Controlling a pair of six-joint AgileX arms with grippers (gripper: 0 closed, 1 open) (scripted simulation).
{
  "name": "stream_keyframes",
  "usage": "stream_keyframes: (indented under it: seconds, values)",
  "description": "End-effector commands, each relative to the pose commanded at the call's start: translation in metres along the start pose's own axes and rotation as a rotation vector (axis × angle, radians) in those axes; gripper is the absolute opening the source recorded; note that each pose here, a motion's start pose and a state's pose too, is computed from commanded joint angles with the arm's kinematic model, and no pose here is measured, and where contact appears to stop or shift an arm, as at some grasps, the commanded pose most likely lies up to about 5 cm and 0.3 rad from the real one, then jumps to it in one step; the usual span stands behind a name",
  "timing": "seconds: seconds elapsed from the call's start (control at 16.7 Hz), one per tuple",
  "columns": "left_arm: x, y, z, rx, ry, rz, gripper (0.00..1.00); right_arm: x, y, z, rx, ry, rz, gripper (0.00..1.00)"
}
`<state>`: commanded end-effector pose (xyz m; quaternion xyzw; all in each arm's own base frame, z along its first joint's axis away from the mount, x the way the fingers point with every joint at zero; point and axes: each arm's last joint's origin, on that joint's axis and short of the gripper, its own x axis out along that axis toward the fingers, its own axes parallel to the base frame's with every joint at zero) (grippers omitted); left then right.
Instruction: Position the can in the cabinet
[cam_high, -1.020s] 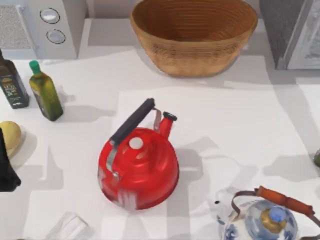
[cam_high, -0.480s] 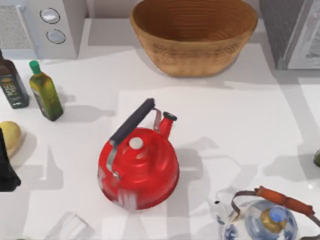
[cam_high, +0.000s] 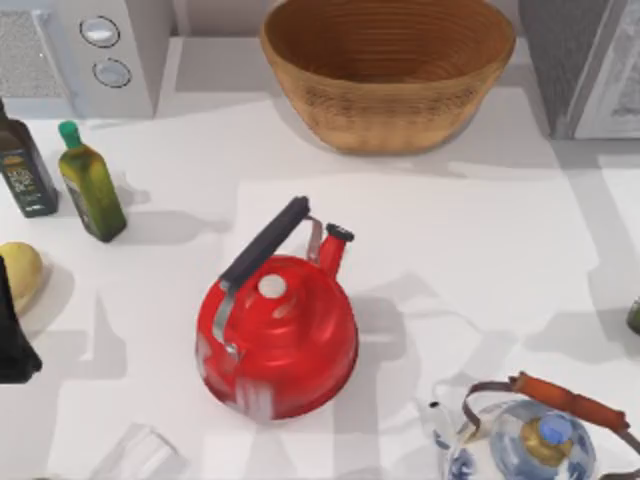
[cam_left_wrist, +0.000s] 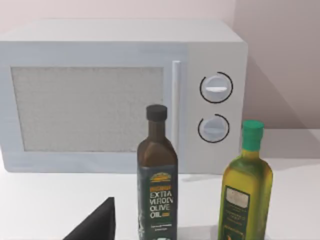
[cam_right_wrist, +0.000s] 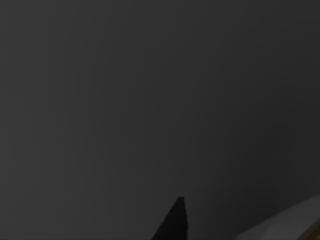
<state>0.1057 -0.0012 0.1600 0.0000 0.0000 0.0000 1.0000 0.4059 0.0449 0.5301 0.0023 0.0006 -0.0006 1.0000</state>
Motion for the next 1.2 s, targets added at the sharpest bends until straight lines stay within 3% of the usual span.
stream_keyframes:
  seconds: [0.06,0.84,1.2]
  values:
    - [0.0,0.0,0.0,0.0,0.0,0.0,1.0,0.0,0.0,0.0,0.0,0.0,0.0,0.0]
    - [0.0,0.0,0.0,0.0,0.0,0.0,1.0,0.0,0.0,0.0,0.0,0.0,0.0,0.98]
    - [0.0,0.0,0.0,0.0,0.0,0.0,1.0,0.0,0.0,0.0,0.0,0.0,0.0,1.0]
